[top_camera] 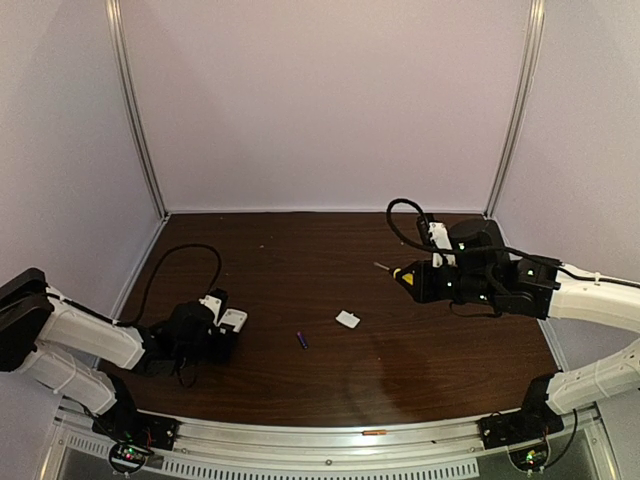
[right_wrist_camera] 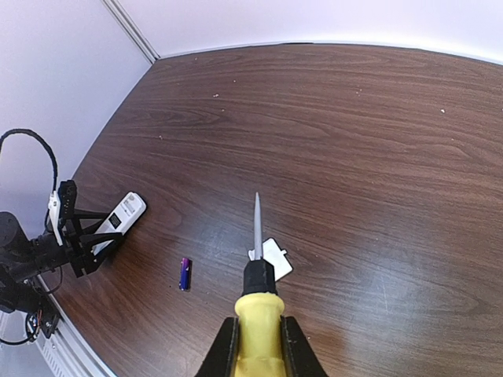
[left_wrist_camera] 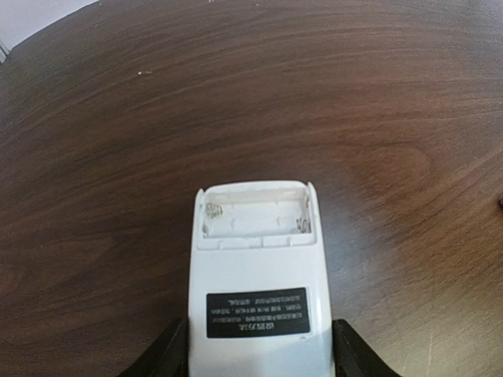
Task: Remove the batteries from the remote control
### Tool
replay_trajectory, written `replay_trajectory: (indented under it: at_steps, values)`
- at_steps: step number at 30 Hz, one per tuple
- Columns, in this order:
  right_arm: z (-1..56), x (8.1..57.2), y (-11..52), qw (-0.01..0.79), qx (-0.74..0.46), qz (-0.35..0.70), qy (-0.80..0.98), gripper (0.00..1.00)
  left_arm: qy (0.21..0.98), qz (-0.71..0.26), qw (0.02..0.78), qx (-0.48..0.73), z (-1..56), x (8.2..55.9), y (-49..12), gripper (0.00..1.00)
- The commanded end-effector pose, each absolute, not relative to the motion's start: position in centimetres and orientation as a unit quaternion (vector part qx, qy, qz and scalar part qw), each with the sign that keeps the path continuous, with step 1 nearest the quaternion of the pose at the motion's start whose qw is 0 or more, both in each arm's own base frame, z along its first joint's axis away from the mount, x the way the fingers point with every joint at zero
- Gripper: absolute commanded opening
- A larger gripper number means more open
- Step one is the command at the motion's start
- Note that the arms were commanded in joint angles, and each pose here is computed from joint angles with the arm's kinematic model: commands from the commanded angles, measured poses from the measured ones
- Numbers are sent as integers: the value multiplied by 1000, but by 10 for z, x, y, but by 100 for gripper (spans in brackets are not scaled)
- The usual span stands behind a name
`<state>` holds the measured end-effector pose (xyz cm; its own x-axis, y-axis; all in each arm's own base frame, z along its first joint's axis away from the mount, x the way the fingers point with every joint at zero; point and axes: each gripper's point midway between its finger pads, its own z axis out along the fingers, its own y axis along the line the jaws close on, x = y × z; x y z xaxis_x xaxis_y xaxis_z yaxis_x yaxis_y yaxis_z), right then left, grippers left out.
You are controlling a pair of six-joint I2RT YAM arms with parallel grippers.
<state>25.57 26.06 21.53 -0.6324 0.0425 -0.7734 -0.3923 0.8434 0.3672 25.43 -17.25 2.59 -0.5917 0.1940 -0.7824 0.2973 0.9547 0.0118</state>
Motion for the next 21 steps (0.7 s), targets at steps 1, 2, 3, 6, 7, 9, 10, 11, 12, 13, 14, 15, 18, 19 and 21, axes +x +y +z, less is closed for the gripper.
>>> replay_trajectory:
  at_steps: [1, 2, 3, 6, 7, 9, 10, 11, 12, 13, 14, 15, 18, 19, 21]
  values:
    - [212, 261, 258, 424, -90, 252, 865, 0, 876, -83, 460, 120, 37, 259, -174, 0]
    - [212, 261, 258, 423, -90, 252, 866, 0, 876, -84, 460, 121, 36, 259, -174, 2]
    - [211, 262, 257, 423, -90, 251, 866, 0, 875, -85, 460, 121, 36, 258, -174, 4]
    - [211, 262, 258, 423, -90, 251, 866, 0, 874, -85, 463, 124, 36, 259, -174, 6]
    - [211, 262, 258, 423, -90, 251, 866, 0, 873, -84, 464, 124, 37, 259, -174, 7]
    - [210, 262, 258, 422, -90, 250, 867, 0, 872, -84, 466, 124, 37, 259, -174, 11]
    - [210, 262, 258, 422, -90, 250, 867, 0, 872, -85, 466, 124, 37, 259, -174, 14]
    - [210, 262, 257, 422, -90, 250, 867, 0, 871, -86, 467, 126, 37, 259, -175, 17]
    - [210, 262, 257, 422, -90, 249, 867, 0, 869, -87, 469, 130, 38, 259, -176, 20]
    - [209, 262, 257, 422, -90, 249, 867, 0, 869, -87, 469, 132, 38, 259, -176, 23]
    - [209, 262, 256, 422, -89, 248, 867, 0, 868, -87, 470, 134, 38, 259, -177, 24]
    - [209, 261, 256, 422, -89, 248, 867, 0, 867, -88, 470, 139, 38, 259, -178, 27]
    - [208, 261, 255, 422, -90, 247, 868, 0, 869, -90, 468, 135, 38, 259, -178, 44]
    - [208, 261, 255, 422, -90, 247, 868, 0, 870, -90, 467, 131, 37, 258, -177, 50]
    - [208, 261, 255, 423, -90, 246, 868, 0, 872, -91, 465, 125, 37, 258, -175, 57]
